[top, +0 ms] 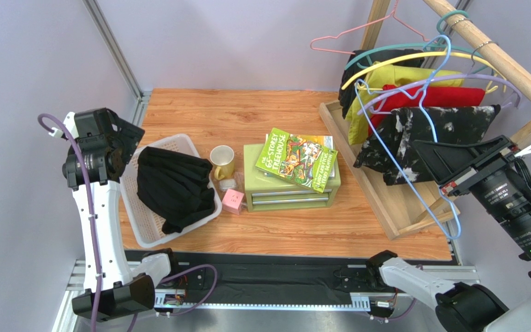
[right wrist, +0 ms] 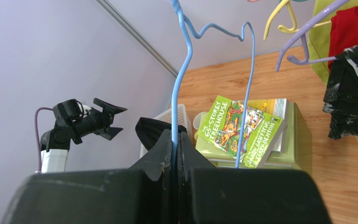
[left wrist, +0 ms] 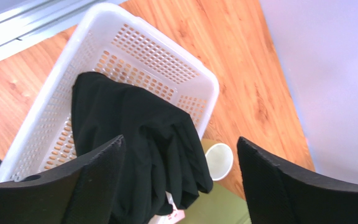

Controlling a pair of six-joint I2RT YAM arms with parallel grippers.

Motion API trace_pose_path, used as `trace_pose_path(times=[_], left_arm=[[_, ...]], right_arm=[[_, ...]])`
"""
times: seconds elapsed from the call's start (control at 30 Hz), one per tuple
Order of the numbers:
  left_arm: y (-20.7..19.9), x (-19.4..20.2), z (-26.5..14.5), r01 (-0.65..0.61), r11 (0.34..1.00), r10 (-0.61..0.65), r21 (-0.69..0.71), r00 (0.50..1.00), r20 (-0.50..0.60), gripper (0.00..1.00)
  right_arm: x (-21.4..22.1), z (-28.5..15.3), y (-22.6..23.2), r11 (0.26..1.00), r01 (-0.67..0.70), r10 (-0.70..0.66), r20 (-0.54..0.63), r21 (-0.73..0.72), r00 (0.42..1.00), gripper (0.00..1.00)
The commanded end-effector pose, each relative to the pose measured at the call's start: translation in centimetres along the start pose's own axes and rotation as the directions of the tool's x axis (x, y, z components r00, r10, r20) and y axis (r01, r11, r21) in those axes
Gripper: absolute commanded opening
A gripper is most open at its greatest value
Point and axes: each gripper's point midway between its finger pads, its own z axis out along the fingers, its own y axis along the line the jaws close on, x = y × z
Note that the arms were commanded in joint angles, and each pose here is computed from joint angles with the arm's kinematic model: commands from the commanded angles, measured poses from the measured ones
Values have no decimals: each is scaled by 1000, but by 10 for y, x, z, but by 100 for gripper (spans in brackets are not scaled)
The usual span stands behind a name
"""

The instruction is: Remove the trousers from the hanger

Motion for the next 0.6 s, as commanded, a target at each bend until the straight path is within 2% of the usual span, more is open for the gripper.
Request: trace_pose_path(times=[0.0, 0.07, 0.1, 0.2, 0.33, 0.43, 0.5, 0.57], left_arm=[[-1, 34, -13, -28, 998, 37, 65, 989, -145, 86], [5, 55, -14, -27, 996, 43, 83, 978, -205, 76], [-1, 67, -20, -19, 991, 52, 136, 969, -242, 65], [7, 107, -18, -29, 987, 84, 157, 930, -358, 46], [41, 158, -3, 10, 998, 23, 67, 876, -482, 37], [61, 170, 8, 6, 1000, -10, -10, 870, -493, 35], [73, 174, 13, -12, 998, -22, -64, 864, -503, 30], [85, 177, 18, -27, 992, -38, -122, 864, -502, 30]], right_arm=[[5, -40, -18, 999, 15, -17, 46, 37, 999, 0], [4, -57, -29, 997, 14, -20, 77, 78, 997, 0], [3, -62, -34, 995, 7, -16, 86, 101, 996, 0], [-1, -87, -52, 985, -36, 13, 137, 170, 991, 0], [-2, -110, -86, 949, -127, 61, 227, 289, 972, 0], [5, -113, -107, 913, -169, 84, 237, 370, 968, 0], [2, -116, -109, 909, -178, 82, 255, 378, 963, 0], [-3, -116, -113, 897, -189, 77, 280, 400, 957, 0]])
